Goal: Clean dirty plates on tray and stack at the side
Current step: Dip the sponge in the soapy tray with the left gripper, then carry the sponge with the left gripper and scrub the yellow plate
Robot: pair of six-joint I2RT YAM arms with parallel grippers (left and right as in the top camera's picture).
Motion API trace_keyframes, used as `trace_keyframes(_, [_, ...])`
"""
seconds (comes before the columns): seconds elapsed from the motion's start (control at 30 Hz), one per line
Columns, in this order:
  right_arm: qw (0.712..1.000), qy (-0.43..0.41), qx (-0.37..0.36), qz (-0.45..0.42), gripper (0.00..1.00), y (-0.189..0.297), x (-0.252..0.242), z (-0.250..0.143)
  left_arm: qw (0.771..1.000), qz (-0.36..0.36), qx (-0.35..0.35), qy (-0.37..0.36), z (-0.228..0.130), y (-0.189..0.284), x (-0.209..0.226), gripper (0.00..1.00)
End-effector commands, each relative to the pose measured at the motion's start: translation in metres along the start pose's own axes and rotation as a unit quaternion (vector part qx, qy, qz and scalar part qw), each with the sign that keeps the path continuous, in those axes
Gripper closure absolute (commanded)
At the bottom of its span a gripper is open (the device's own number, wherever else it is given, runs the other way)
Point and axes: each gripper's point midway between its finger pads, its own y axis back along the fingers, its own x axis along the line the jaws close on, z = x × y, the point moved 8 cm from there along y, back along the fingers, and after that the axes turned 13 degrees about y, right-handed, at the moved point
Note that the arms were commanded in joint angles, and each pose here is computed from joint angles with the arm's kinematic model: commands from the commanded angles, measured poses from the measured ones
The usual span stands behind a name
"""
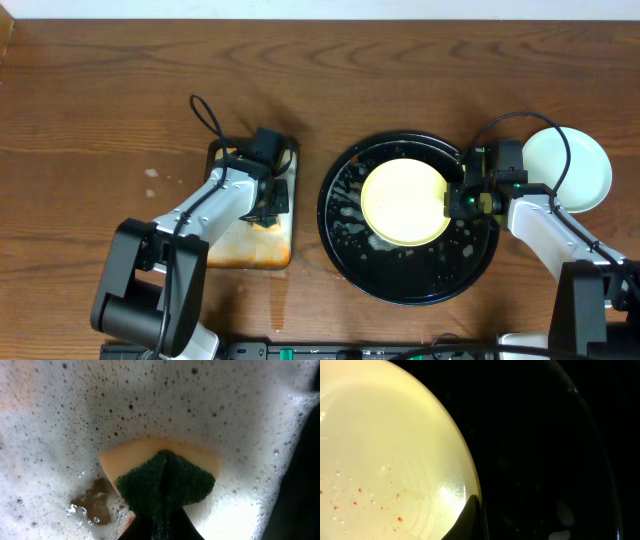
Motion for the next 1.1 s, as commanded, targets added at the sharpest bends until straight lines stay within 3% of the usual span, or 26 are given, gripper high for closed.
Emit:
trace_keyframes(0.0, [1.000,0.002,0.014,0.004,0.99,-0.006,0.001,-0.004,0.998,-0.028,0.053,0.011,-0.004,0.000,0.001,0.92])
trace_keyframes(0.37, [1.000,-0.008,0.014,0.004,0.99,-0.006,0.001,-0.004,0.995,-0.095,-0.001,0.001,0.020,0.087,-0.015,0.92])
trace_keyframes(0.67, [1.000,-0.008,0.015,0.005,0.99,-0.006,0.001,-0.005,0.999,-0.033,-0.015,0.024,0.016,0.079,-0.002,0.92])
trace_keyframes(0.83, [1.000,-0.008,0.015,0.005,0.99,-0.006,0.001,-0.005,0.995,-0.103,0.001,-0.001,0.010,0.086,-0.028,0.92])
trace_keyframes(1.07, [1.000,-0.007,0.012,0.006,0.99,-0.006,0.001,-0.003,0.982,-0.176,-0.045,-0.045,0.000,0.118,-0.091,0.92])
